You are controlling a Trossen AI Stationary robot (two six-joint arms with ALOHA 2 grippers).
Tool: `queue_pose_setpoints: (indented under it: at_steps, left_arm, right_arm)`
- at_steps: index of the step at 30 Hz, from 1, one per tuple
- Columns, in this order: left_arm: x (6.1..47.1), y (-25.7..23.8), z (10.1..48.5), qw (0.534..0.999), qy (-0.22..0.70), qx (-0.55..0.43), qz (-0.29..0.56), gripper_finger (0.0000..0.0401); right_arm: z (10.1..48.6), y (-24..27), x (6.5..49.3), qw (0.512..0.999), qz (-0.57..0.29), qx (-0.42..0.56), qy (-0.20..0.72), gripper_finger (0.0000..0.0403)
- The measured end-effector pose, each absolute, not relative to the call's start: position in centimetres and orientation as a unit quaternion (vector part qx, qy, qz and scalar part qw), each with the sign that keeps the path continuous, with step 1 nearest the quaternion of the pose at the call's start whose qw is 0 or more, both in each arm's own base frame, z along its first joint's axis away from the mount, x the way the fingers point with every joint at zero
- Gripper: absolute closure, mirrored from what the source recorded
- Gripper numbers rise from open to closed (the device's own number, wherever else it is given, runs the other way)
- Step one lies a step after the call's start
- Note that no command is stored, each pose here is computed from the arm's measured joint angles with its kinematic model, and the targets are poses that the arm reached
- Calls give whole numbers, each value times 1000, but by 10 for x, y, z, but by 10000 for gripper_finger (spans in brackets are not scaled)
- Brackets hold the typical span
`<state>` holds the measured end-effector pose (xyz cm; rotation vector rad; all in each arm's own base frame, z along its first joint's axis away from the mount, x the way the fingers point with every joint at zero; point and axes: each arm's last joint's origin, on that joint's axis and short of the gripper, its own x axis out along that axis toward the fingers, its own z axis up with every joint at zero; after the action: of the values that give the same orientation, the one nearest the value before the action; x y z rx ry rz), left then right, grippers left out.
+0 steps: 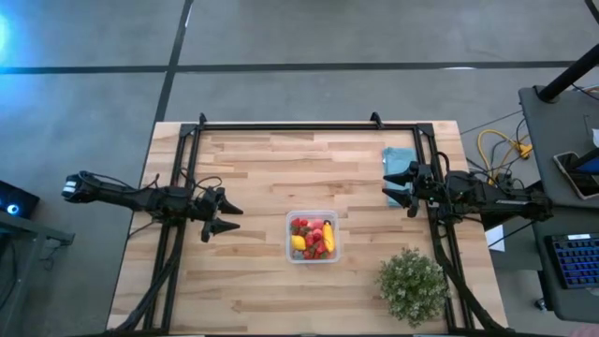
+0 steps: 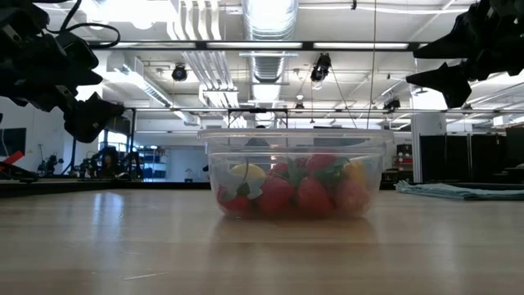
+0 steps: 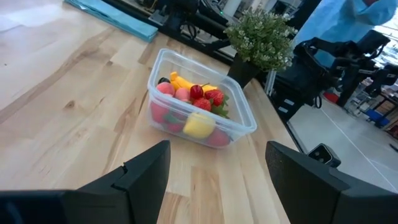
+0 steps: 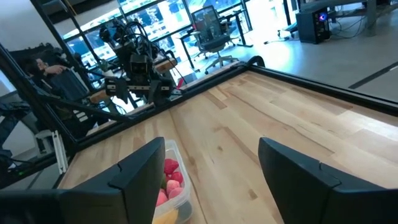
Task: Pick and placing Produce into tupperware
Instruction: Return to Home Position
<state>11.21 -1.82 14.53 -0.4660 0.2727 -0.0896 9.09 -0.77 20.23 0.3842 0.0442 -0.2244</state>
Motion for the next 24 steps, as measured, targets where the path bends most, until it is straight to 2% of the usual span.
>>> queue_pose_setpoints:
  at_steps: [24]
  left_arm:
    - [112, -18, 145, 963, 134, -230, -44, 152]
  right_arm:
    - [202, -8, 91, 975, -111, 191, 22, 156]
